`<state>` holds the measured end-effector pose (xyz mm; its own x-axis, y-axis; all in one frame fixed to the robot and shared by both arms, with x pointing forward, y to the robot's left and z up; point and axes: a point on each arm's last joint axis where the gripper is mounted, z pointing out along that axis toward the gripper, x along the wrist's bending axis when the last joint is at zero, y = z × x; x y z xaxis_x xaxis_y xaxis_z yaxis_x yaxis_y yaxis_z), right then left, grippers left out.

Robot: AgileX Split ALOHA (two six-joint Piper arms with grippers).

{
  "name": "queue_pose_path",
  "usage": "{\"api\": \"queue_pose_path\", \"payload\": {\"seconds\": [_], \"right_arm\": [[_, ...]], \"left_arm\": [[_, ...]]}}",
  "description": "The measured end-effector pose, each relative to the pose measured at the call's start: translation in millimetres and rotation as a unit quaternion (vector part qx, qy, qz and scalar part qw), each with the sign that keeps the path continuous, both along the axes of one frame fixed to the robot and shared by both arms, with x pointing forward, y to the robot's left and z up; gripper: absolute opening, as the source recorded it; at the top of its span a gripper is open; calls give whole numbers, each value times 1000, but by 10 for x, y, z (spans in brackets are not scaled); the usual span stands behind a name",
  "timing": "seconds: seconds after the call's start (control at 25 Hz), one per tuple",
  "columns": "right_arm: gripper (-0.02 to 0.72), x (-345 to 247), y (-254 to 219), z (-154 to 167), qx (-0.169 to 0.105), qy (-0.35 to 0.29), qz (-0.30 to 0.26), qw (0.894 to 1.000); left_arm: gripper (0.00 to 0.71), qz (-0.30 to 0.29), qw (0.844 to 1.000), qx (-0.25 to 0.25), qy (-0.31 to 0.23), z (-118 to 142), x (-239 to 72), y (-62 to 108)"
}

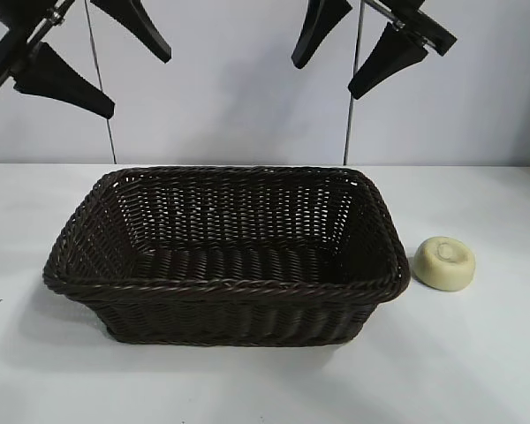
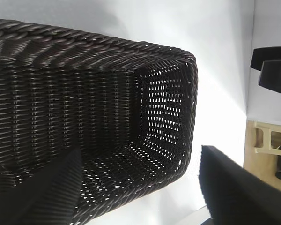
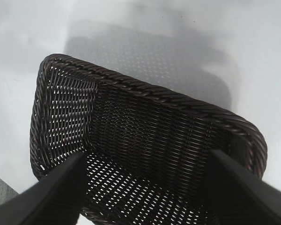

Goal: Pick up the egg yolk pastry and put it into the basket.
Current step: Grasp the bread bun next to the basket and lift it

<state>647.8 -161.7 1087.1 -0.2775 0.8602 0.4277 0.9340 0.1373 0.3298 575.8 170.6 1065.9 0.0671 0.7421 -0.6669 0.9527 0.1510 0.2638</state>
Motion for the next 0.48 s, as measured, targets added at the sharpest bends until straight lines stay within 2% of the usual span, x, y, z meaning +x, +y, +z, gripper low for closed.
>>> {"api": "queue_pose_path", "payload": {"seconds": [0.24,0.48], "right_arm": [[517,12,-43,-12,-17,-8,6,1000],[517,101,-368,-18,-24,-7,-32,999]], "left_arm": [[512,4,1000,0,-5,2,10,2],[512,3,1000,1,-5,2,11,3]]}}
